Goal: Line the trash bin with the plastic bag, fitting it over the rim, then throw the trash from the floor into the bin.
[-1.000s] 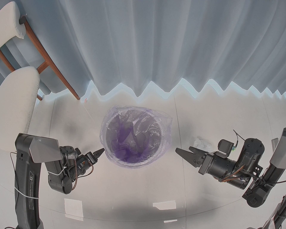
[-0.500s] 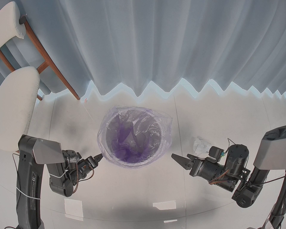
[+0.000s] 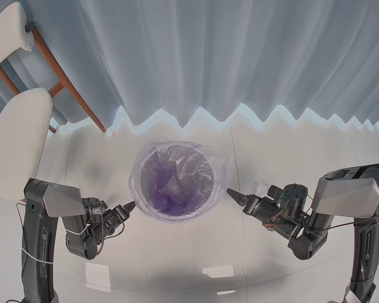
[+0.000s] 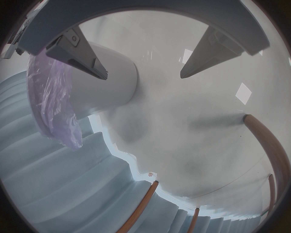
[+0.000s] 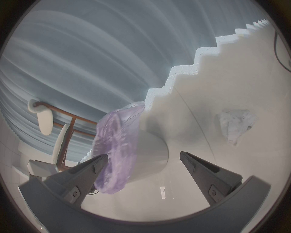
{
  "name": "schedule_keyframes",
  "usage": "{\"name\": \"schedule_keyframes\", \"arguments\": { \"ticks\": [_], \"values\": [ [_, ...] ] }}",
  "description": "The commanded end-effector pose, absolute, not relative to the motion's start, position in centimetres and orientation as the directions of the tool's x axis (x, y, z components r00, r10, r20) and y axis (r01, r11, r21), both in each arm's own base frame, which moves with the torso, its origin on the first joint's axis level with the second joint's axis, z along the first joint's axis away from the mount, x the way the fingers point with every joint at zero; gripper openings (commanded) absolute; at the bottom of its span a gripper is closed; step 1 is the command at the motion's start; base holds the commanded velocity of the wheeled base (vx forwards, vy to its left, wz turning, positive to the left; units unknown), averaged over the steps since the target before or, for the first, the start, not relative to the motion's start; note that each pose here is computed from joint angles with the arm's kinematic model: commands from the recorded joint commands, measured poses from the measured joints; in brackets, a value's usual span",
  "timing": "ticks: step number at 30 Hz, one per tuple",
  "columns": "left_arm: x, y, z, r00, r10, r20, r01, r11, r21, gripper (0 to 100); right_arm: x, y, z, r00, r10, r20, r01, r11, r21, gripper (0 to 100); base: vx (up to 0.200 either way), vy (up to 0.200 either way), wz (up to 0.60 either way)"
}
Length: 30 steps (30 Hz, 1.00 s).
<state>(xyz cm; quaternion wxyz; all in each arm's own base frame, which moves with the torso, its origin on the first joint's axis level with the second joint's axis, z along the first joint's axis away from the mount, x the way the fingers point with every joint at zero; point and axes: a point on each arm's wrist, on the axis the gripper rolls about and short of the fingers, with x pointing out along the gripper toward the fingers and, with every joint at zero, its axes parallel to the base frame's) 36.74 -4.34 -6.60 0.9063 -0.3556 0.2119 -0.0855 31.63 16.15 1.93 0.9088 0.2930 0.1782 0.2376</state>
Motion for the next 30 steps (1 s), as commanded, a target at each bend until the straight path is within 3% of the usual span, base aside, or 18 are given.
{"name": "schedule_keyframes", "arguments": {
  "ticks": [1,19,30],
  "values": [
    [37.1,-4.5,-6.4,0.901,-0.307,-0.307,0.015,0.728,-0.685,100,33.3,15.3,0.4,0.839,0.504,-0.203,-0.290,0.731,0.617,100,0.000,0.000,0.00],
    [37.2,-4.5,-6.4,0.901,-0.308,-0.305,0.017,0.728,-0.685,100,34.3,17.4,0.6,0.826,0.541,-0.156,-0.365,0.726,0.583,100,0.000,0.000,0.00],
    [37.2,-4.5,-6.5,0.900,-0.308,-0.307,0.017,0.729,-0.684,100,38.8,16.7,-1.8,0.833,0.471,-0.290,-0.249,0.788,0.563,100,0.000,0.000,0.00]
  ]
}}
